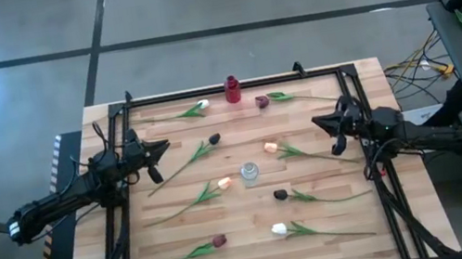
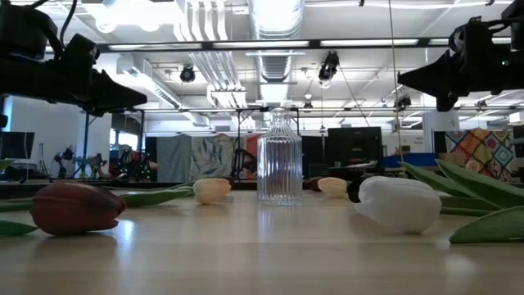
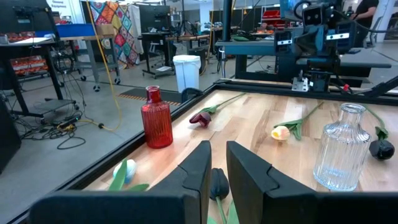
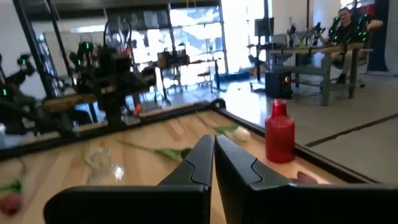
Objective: Sort flowers into vase by color
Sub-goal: Put the top red tulip into the red vase
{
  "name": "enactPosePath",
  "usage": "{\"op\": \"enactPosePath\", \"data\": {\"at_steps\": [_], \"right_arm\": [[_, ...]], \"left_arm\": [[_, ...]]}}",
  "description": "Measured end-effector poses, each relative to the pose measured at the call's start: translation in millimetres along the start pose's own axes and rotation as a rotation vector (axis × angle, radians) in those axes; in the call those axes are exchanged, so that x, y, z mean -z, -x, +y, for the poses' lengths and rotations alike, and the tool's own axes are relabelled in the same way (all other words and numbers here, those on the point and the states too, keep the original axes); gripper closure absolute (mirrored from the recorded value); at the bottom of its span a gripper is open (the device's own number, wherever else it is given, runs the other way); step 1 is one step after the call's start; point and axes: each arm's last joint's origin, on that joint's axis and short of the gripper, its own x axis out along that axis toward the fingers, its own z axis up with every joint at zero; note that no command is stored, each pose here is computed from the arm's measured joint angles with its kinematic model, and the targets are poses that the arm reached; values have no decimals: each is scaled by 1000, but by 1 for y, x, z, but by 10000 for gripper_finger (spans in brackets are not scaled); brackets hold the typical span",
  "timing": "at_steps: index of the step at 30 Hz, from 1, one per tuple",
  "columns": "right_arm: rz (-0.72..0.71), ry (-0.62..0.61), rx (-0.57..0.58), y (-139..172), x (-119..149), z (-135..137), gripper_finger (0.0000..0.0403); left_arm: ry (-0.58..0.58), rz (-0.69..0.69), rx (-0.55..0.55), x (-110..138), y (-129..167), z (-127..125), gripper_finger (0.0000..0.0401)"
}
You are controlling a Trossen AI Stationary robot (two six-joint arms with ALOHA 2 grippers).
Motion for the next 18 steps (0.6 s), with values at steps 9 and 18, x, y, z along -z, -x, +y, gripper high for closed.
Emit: {"op": "enactPosePath", "data": {"at_steps": [9,18], "right_arm": [[82,61,29,-14,-10,2,383],[341,256,84,-60,-29,3,381]], "left_arm": [[0,0,0,0,0,0,365],[0,0,0,0,0,0,365]]}}
